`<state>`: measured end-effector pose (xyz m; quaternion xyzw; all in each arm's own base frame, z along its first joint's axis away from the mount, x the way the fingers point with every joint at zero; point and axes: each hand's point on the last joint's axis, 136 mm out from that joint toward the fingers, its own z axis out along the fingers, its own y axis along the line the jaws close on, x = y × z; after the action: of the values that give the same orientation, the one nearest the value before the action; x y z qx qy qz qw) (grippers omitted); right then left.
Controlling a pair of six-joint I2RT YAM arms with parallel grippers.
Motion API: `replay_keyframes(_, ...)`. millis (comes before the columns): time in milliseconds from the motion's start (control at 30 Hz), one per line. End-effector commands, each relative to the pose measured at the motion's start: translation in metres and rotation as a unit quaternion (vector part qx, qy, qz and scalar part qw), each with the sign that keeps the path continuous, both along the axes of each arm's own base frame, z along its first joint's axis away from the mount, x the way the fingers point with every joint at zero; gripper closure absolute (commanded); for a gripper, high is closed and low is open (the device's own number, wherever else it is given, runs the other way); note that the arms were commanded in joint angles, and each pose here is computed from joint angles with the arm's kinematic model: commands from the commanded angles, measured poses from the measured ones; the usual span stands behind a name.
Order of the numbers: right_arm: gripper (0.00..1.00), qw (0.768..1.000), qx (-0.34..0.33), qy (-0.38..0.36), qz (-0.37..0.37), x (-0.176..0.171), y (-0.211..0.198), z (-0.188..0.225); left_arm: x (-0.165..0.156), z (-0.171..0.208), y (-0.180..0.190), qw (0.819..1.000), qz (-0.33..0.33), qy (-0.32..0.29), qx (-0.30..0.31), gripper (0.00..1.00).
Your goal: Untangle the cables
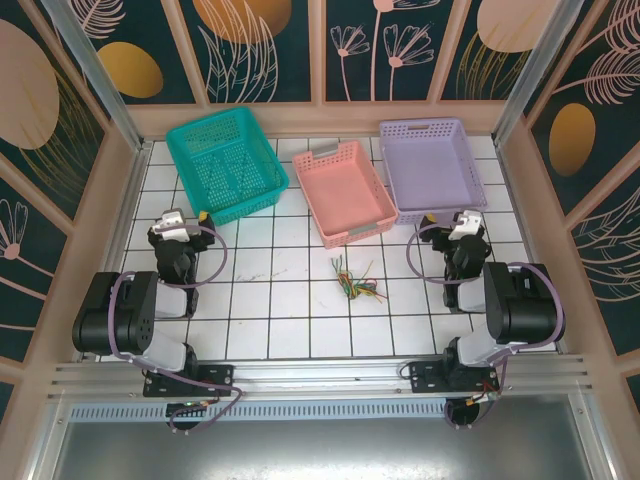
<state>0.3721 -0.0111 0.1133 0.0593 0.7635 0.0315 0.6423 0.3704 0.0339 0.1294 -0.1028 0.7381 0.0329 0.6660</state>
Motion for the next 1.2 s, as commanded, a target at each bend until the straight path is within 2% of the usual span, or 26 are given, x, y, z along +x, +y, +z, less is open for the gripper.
replay_keyframes(0,0.01,1.0,-0.006,-0.014,0.01,0.006,0.002,0.008,-0.001,0.009,0.001,1.0,0.004,-0.019,-0.004,0.01)
replay_keyframes(1000,0.01,1.0,-0.005,-0.013,0.01,0.006,0.002,0.008,0.0,0.008,0.001,1.0,0.004,-0.016,-0.003,0.01)
replay_keyframes(1100,0.01,1.0,-0.005,-0.013,0.009,0.006,0.002,0.007,-0.004,0.013,0.002,1.0,0.008,-0.029,-0.004,0.01)
replay_keyframes(1167,0.01,1.0,-0.005,-0.015,0.009,0.006,0.001,0.009,-0.013,0.027,0.01,0.999,0.034,-0.042,-0.008,0.01)
